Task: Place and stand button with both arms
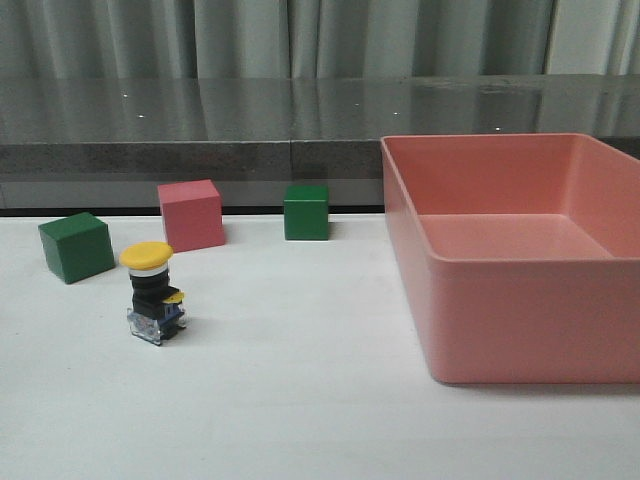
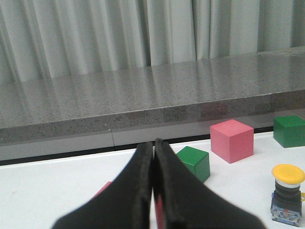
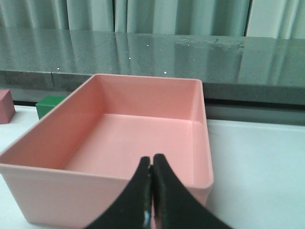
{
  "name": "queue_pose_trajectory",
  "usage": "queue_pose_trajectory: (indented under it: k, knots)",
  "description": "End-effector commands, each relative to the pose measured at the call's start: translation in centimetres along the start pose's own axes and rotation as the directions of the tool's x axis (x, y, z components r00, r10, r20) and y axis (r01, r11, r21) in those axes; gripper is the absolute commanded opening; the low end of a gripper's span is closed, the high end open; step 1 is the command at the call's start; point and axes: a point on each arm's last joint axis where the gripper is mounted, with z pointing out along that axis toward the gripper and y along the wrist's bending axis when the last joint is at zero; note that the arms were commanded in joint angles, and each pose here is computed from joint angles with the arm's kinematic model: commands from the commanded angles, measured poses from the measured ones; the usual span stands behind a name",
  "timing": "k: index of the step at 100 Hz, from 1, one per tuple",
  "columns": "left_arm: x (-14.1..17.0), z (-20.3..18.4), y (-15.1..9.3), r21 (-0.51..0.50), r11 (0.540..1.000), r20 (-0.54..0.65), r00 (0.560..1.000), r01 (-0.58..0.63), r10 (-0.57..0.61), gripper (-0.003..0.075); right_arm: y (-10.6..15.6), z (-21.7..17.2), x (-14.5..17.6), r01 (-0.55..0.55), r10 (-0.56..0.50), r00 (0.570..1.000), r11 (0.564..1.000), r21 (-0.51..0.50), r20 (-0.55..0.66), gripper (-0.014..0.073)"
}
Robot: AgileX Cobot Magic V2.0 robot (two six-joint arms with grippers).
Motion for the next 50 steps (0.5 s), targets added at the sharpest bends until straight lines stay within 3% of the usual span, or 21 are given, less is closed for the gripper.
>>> queue_pose_trajectory:
  k: [1, 50]
  knots:
    - [0.01, -0.21, -0.07, 0.003, 1.0, 0.091, 0.996, 0.013, -0.013, -0.0019, 0.0, -0.19, -0.93, 0.004, -0.005, 0.989, 1.0, 0.002, 0.151, -0.0109]
    - [0.01, -0.21, -0.07, 0.003, 1.0, 0.091, 0.996, 0.013, -0.013, -0.0019, -0.01, -0.18, -0.8, -0.008, 0.007, 0.99, 1.0, 0.002, 0.138, -0.0109]
